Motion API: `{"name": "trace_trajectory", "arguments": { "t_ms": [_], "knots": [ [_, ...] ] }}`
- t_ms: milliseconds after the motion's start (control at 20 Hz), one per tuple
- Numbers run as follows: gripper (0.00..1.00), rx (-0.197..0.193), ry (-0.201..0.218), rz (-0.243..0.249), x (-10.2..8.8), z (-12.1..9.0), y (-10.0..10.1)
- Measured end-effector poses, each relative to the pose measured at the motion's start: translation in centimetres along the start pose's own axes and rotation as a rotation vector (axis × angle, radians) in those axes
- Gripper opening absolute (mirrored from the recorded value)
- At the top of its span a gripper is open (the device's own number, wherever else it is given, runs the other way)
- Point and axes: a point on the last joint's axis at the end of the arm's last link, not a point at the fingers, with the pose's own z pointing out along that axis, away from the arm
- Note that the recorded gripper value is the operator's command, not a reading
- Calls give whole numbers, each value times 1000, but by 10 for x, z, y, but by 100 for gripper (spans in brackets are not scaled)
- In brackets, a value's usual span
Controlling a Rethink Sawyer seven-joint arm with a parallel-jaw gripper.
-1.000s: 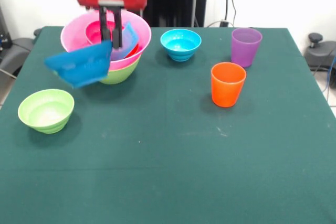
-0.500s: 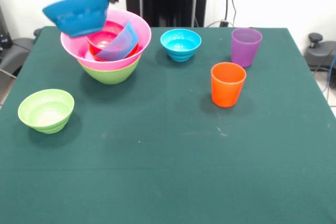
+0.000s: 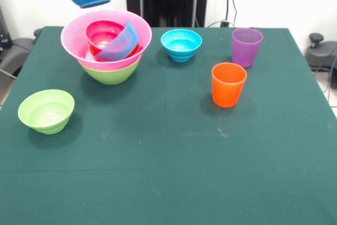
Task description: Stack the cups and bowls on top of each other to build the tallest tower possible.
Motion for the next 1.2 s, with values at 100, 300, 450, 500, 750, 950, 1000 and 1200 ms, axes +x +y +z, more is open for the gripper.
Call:
{"name": "trace_trajectory", "arguments": {
  "t_ms": [100, 300, 450, 500, 750, 950, 1000, 1200],
  "knots": [
    [0, -4, 21, 9, 12, 2, 1],
    [0, -18, 47, 21, 36, 12, 6],
    [0, -26, 41, 25, 54, 21, 12],
    [0, -26, 39, 25, 55, 22, 12],
    [0, -33, -18, 30, 75, 38, 16],
    [100, -35, -46, 33, 77, 41, 16],
    [100, -35, -52, 33, 77, 42, 16],
    [100, -35, -60, 33, 76, 42, 16]
  ]
}}
